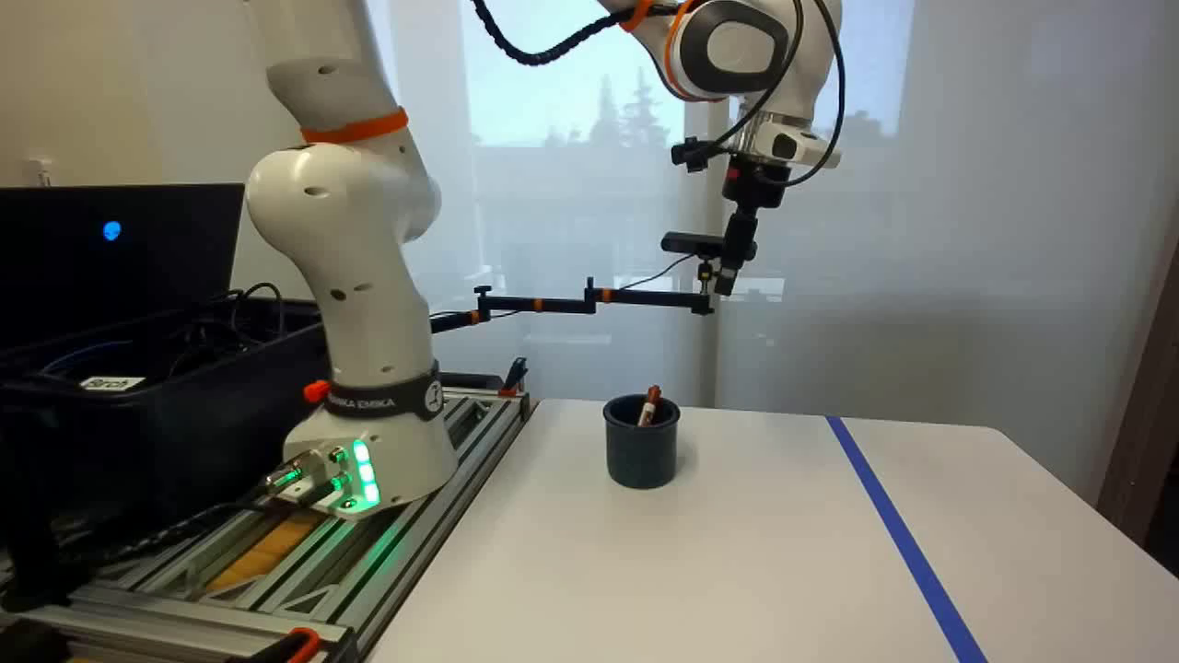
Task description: Take the marker out of the cup
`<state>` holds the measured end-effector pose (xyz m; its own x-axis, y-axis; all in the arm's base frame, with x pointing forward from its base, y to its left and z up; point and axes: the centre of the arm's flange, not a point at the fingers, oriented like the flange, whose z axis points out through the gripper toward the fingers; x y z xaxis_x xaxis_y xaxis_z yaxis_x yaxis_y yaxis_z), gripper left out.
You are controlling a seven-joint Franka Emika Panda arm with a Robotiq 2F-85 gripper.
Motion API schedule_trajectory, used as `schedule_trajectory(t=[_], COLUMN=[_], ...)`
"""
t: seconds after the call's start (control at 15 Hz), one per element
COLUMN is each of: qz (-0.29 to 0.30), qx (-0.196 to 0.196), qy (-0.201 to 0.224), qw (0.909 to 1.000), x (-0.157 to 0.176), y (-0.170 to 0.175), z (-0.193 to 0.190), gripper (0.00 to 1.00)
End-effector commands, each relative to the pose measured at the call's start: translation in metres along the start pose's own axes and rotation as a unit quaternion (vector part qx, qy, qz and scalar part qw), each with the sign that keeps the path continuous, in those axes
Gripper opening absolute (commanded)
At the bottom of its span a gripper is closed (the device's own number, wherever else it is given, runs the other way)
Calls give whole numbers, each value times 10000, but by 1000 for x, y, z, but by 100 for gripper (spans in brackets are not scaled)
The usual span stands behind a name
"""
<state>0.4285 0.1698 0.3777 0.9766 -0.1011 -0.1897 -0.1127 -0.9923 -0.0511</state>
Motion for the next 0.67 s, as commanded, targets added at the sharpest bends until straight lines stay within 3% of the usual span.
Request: schedule_trajectory(t=[0.0,0.47,0.6], qz=[0,-1,-787], qx=[1,2,-280], qy=[2,6,27], qw=[10000,10000,9965], x=[0,0,-4], y=[0,0,-6], z=[0,-1,-3], gripper=[100,100,100])
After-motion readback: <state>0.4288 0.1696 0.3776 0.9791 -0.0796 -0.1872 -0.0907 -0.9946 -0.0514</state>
